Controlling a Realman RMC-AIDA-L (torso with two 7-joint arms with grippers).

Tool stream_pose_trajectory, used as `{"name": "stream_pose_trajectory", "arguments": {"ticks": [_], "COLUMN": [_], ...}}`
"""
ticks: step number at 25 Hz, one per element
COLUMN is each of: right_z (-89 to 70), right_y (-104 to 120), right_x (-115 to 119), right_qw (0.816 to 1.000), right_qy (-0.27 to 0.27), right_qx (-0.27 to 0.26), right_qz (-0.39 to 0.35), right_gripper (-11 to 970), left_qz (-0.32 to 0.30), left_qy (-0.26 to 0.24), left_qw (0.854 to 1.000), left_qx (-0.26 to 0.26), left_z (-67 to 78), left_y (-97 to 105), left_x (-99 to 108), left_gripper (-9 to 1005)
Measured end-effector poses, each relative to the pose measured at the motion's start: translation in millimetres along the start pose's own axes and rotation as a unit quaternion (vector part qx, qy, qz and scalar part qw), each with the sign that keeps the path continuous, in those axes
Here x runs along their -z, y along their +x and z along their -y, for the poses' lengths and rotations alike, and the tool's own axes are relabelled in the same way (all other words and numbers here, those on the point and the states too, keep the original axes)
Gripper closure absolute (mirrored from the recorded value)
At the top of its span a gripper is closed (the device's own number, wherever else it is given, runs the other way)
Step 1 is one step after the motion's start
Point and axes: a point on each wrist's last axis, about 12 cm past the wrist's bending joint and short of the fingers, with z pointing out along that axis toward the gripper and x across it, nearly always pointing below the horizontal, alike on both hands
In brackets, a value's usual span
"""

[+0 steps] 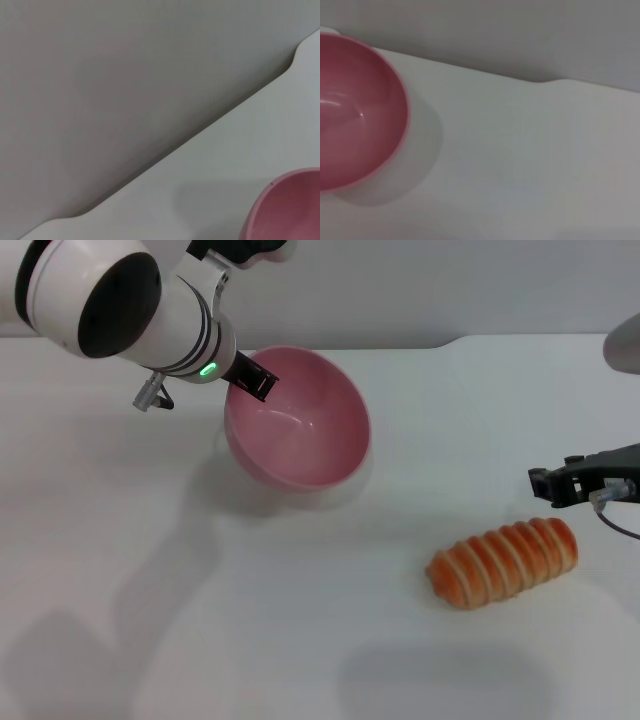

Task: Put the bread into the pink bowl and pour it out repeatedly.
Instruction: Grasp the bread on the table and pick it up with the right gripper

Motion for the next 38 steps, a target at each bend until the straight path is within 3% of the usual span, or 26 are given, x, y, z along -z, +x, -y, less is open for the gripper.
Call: {"name": "stream_pose_trajectory", "arguments": {"ticks": [7, 15, 38], "right_z": [5.7, -4.8, -0.4], "right_y": [1.6, 12.9, 30.3], "right_x": [-8.7, -17.6, -36.6], "right_qw": [1.0, 0.999, 0.995], "right_qy": [0.0, -0.018, -0.016], "right_qx": [-0.023, -0.017, -0.044], "right_qz": [-0.018, -0.044, -0.084], "right_gripper": [440, 345, 366], "left_qz": [0.0, 0.002, 0.008], "left_qy": [0.0, 0.0, -0.001], "left_qw": [1.0, 1.0, 1.0], "left_qx": [0.0, 0.002, 0.004], "left_z": [-0.1, -0.6, -1.9], "left_y": [0.2, 0.6, -2.3], "left_x": [-0.2, -0.6, -0.2], "left_gripper": [866, 865, 863]}}
